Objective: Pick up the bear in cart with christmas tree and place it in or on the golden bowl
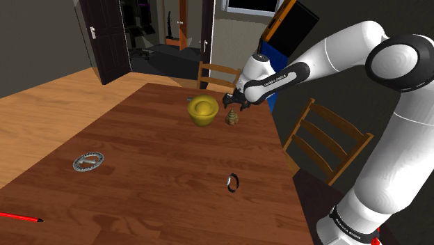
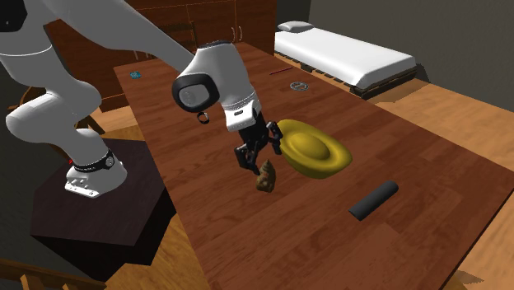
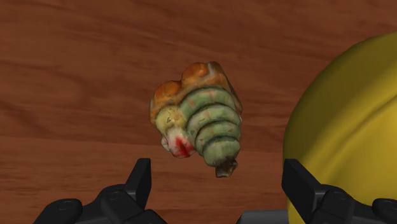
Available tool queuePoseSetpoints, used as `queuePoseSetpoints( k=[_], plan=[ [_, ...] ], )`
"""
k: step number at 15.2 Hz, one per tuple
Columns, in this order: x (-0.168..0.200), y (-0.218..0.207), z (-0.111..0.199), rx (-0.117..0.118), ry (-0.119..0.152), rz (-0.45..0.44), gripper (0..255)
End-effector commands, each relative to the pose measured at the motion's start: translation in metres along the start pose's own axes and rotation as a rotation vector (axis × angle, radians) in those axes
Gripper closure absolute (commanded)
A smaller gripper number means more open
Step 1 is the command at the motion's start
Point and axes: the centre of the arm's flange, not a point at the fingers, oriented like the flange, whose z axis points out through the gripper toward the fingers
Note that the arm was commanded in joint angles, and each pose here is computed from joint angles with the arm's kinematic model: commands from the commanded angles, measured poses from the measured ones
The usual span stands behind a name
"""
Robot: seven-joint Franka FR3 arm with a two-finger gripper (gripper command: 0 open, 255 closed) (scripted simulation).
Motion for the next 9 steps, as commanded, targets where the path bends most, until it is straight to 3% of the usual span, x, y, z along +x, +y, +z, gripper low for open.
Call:
queuePoseSetpoints(
  k=[1,5,6,9],
  plan=[
    [0.0001,-0.0002,0.0006,0.0,0.0,0.0,0],
    [0.0001,-0.0002,0.0006,0.0,0.0,0.0,0],
    [0.0001,-0.0002,0.0006,0.0,0.0,0.0,255],
    [0.0001,-0.0002,0.0006,0.0,0.0,0.0,255]
  ],
)
